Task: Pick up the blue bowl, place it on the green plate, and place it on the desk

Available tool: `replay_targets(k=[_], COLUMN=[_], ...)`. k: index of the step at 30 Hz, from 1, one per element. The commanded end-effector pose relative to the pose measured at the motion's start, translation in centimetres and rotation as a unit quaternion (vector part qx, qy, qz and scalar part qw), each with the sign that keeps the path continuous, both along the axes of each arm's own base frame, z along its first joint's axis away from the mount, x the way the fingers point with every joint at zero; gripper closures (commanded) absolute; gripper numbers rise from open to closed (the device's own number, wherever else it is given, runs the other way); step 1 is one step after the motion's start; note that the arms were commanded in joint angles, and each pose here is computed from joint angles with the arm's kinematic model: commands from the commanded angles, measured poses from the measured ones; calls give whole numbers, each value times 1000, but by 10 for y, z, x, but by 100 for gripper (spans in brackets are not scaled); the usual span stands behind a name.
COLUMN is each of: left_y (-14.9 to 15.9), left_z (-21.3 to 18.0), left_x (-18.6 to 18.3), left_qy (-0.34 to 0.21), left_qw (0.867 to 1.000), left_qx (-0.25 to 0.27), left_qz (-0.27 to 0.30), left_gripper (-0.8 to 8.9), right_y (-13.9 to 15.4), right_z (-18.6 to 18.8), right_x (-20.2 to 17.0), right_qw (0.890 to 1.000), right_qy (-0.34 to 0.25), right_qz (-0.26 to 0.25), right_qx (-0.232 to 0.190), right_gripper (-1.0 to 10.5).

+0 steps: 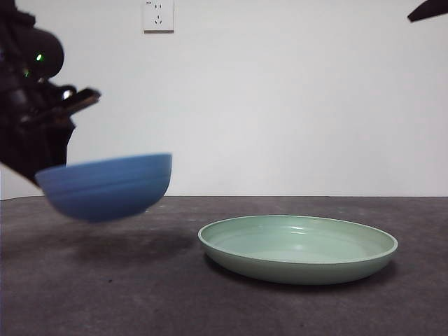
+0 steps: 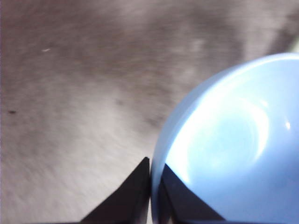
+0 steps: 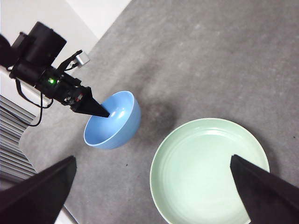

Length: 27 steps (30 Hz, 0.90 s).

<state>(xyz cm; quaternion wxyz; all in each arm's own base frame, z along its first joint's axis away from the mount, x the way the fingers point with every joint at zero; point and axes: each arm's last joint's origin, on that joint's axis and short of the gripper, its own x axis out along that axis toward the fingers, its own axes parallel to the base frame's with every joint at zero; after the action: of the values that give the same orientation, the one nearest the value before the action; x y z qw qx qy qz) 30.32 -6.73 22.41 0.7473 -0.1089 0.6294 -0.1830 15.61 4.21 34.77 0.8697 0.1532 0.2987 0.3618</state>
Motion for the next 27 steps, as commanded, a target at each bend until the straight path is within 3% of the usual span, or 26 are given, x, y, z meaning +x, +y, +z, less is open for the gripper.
replay_targets(k=[1,11,20,27], left_y=[-9,-58,-125,-185], left_z=[16,61,50,30], left_x=[7,5,20,33], left_qy=[-7,-26,-10,17], left_qw=[1000,998,993,985], left_qx=[-2,-8,7,41], left_qz=[-10,-59,-116,-170], left_gripper=[799,798,798,798], right_y=[0,-4,-7,-10], right_z=[8,17,18,17], right_x=[-7,-32,-46,-56], right_qw=[1000,998,998,997], right_qy=[-23,-55,-55,-52], right_qz=[5,6,5,-25], right_qx=[-1,1,-2,-44], right_gripper=[393,393,393,393])
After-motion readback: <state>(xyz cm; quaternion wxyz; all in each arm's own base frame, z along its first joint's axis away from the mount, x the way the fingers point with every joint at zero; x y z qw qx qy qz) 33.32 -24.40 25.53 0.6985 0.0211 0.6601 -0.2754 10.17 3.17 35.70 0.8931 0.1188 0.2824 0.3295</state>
